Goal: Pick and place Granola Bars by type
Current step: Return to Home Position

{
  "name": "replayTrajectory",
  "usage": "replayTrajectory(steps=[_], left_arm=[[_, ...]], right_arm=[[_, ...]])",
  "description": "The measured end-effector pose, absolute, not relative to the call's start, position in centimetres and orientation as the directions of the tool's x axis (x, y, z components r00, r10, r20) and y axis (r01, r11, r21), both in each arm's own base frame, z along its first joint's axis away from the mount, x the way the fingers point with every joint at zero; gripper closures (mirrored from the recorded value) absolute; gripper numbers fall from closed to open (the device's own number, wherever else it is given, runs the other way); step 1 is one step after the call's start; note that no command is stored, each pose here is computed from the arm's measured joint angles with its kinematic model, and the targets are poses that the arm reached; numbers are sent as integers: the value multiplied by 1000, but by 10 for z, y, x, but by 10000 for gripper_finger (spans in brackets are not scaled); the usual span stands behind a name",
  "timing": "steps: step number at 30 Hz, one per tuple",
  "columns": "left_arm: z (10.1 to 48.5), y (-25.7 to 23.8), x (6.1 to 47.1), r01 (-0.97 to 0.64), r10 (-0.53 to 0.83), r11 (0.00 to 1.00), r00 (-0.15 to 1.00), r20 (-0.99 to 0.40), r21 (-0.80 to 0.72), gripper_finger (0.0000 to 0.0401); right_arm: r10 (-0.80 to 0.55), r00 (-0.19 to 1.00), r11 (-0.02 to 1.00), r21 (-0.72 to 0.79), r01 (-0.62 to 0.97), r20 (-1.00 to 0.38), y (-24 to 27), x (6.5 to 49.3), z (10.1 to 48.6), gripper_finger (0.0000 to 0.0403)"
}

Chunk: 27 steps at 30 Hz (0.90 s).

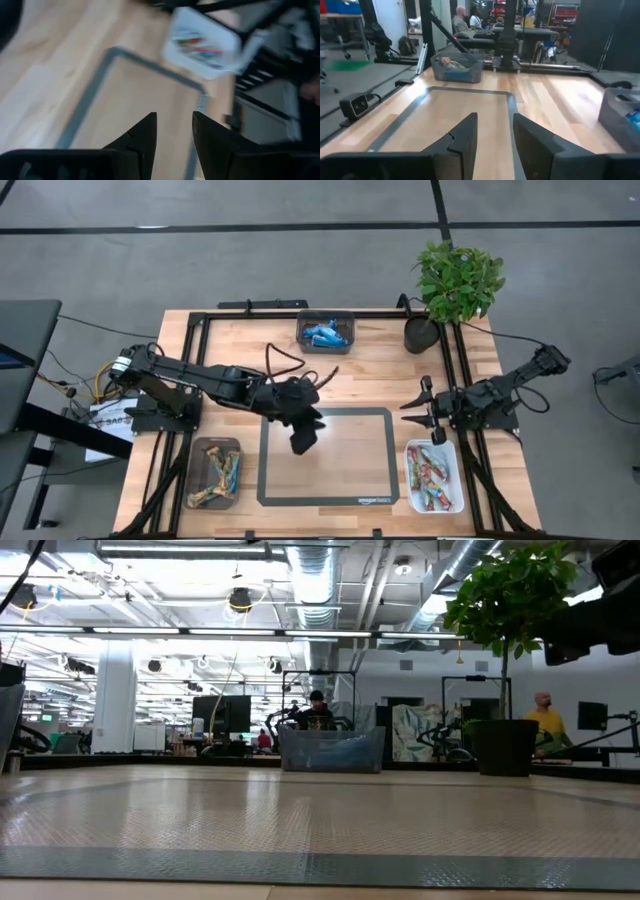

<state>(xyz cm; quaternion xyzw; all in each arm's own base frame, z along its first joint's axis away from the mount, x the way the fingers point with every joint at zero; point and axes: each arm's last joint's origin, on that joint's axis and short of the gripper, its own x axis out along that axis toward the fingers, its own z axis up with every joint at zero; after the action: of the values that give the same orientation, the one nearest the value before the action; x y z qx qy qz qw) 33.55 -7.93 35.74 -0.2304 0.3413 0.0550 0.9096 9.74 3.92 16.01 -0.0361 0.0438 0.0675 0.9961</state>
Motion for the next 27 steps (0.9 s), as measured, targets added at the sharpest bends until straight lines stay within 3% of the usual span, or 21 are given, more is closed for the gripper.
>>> replayTrajectory(steps=[4,11,15,19,23,27], left_arm=[[364,-84,340,-42,-203,924,788,-581,-380,286],[361,-86,341,5,-163,963,809,-565,-270,286],[326,-98,343,51,-200,959,819,-538,-278,286],[280,-101,341,210,-342,914,859,-380,-348,286],[229,-89,318,135,-359,887,803,-476,-441,286],[228,-72,284,172,-352,891,847,-400,-420,286]], right_arm=[[116,989,988,-94,-124,-93,38,98,160,285],[51,995,994,-88,-59,-91,33,99,160,285],[43,995,995,-87,-51,-90,32,100,160,285],[42,995,995,-87,-50,-90,32,100,161,285],[41,995,995,-87,-49,-88,32,100,161,285],[40,996,995,-85,-48,-85,32,100,161,285]])
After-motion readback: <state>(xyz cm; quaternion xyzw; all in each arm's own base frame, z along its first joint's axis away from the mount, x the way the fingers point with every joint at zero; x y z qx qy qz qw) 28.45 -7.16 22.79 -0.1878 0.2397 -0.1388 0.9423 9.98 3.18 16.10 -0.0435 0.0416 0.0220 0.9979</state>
